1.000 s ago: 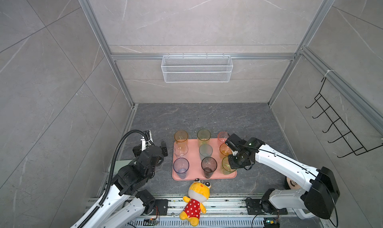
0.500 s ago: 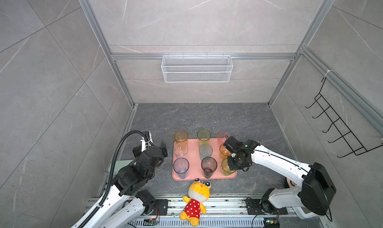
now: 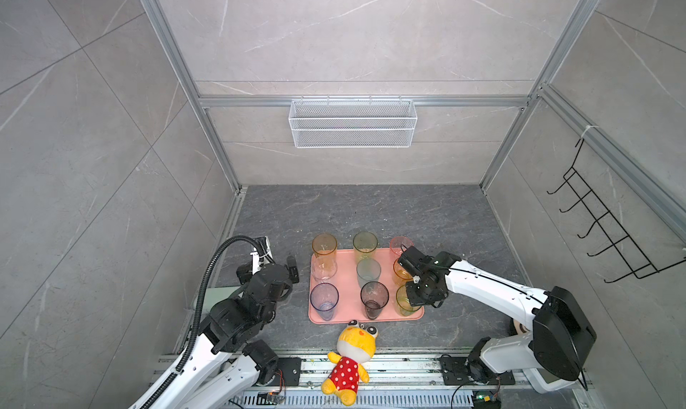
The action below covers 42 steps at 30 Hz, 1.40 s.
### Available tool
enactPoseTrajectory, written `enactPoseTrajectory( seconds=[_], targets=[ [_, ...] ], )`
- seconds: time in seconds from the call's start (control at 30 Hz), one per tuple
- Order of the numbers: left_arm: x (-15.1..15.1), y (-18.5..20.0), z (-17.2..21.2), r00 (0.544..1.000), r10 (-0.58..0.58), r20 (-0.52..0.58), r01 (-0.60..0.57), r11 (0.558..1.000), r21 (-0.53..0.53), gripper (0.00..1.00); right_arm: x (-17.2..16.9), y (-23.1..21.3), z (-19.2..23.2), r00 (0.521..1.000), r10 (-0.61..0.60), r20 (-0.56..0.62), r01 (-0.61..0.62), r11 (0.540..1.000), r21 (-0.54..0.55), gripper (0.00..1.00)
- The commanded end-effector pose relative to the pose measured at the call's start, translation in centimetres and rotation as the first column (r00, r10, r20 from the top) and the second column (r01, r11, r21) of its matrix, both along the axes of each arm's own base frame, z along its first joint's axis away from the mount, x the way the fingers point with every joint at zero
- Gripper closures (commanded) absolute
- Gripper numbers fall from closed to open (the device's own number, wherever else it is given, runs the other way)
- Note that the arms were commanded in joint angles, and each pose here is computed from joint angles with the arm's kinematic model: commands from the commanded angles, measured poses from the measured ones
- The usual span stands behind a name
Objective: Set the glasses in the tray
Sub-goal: 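Lower the green glass onto the tray's corner nearest the robot, then open the right gripper and raise it off the green glass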
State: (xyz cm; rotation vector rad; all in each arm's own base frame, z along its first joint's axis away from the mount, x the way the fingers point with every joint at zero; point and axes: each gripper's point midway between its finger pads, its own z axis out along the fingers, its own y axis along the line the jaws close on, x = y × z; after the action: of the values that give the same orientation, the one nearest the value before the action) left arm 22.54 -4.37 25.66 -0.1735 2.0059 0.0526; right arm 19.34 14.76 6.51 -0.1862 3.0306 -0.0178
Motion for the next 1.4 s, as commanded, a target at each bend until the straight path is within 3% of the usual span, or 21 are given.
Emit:
enactPoseTrajectory(
  seconds=[0.0,0.23,0.47,0.7,0.83,0.93,1.03,1.23,1.37],
  targets=[
    [0.0,0.3,0.3,1.000,0.023,0.019,-0.023,1.000,-0.020,0.00,0.0,-0.3,-0.3,1.000,-0.013,0.008,0.013,1.000,-0.022,0.90],
    [-0.1,0.4,0.5,0.999,0.024,0.024,-0.024,0.999,-0.024,0.00,0.0,0.0,0.3,1.000,-0.013,0.011,0.013,1.000,-0.002,0.71],
    [-0.2,0.6,1.8,0.998,0.022,0.053,-0.021,0.999,-0.025,0.00,0.8,-0.2,3.8,0.996,0.002,0.086,-0.003,1.000,0.010,0.57],
    [0.1,0.8,3.4,0.996,0.030,0.089,-0.029,1.000,-0.009,0.00,2.5,-0.4,10.3,0.966,0.026,0.257,-0.040,0.998,0.050,0.49],
    [0.3,0.8,4.8,0.992,0.031,0.126,-0.031,1.000,-0.008,0.00,3.6,-0.9,14.2,0.921,0.029,0.389,-0.058,0.996,0.062,0.48],
    [0.8,0.3,6.0,0.985,0.000,0.172,-0.004,1.000,0.022,0.00,4.9,-1.9,16.8,0.867,0.010,0.498,-0.031,0.999,0.034,0.46],
    [1.6,-0.2,7.1,0.974,-0.039,0.224,0.019,0.996,0.091,0.00,6.3,-3.1,19.4,0.780,-0.013,0.626,0.003,1.000,0.017,0.43],
    [3.2,0.2,8.7,0.942,-0.028,0.333,-0.042,0.979,0.201,0.00,7.8,-6.0,23.8,0.515,-0.079,0.854,0.086,0.995,0.040,0.21],
    [5.3,1.9,7.6,0.944,0.023,0.330,-0.099,0.971,0.216,0.01,8.4,-8.6,24.8,0.343,-0.102,0.934,0.205,0.978,0.031,0.03]
  ],
)
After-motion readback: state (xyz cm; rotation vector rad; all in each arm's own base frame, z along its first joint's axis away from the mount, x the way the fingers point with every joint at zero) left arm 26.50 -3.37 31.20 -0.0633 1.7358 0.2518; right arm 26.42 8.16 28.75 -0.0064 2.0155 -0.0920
